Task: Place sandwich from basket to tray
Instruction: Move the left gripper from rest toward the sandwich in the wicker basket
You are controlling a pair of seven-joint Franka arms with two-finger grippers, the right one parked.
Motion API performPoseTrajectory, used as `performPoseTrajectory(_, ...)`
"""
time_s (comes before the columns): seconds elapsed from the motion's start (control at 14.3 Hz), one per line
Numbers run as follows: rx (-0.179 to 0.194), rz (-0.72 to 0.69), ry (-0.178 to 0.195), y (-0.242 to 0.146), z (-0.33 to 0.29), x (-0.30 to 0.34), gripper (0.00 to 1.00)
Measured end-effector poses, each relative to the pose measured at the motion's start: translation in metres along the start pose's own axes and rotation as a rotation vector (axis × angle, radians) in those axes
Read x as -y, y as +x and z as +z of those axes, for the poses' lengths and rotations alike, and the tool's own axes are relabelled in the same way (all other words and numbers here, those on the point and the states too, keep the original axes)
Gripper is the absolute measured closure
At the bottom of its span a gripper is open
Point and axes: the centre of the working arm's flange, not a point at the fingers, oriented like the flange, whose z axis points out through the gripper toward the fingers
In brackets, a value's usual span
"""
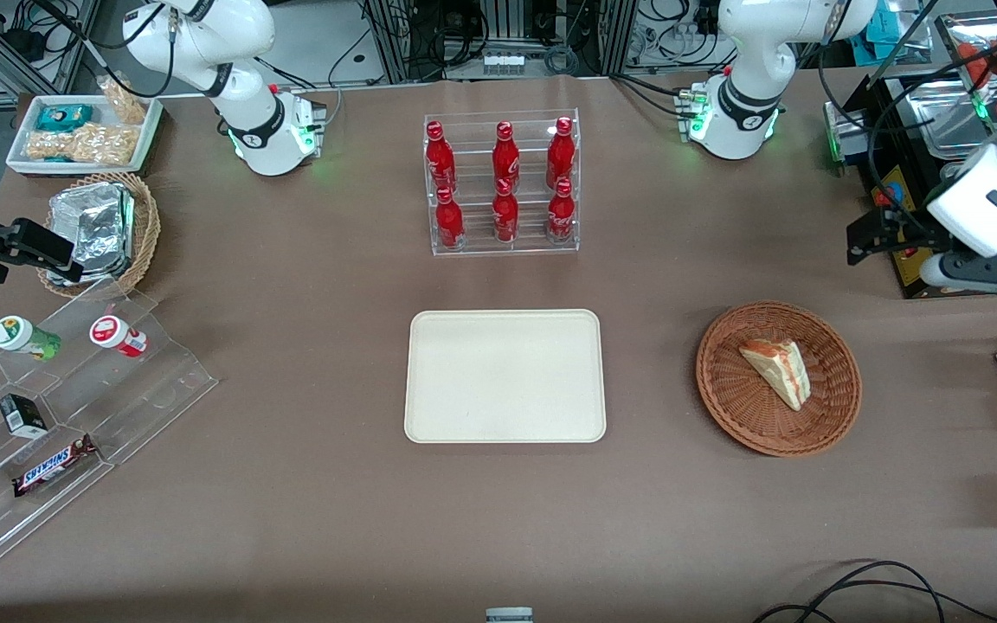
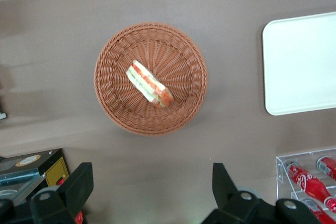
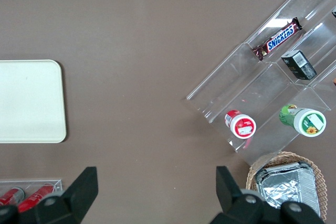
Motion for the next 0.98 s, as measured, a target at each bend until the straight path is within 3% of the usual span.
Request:
performPoseTrajectory(0.49, 0.022, -0.006, -0.002, 0.005, 0.007, 0.001, 0.00)
performPoseTrajectory(0.98, 0.167, -0.016, -0.008, 0.011, 0.089, 0.002, 0.00)
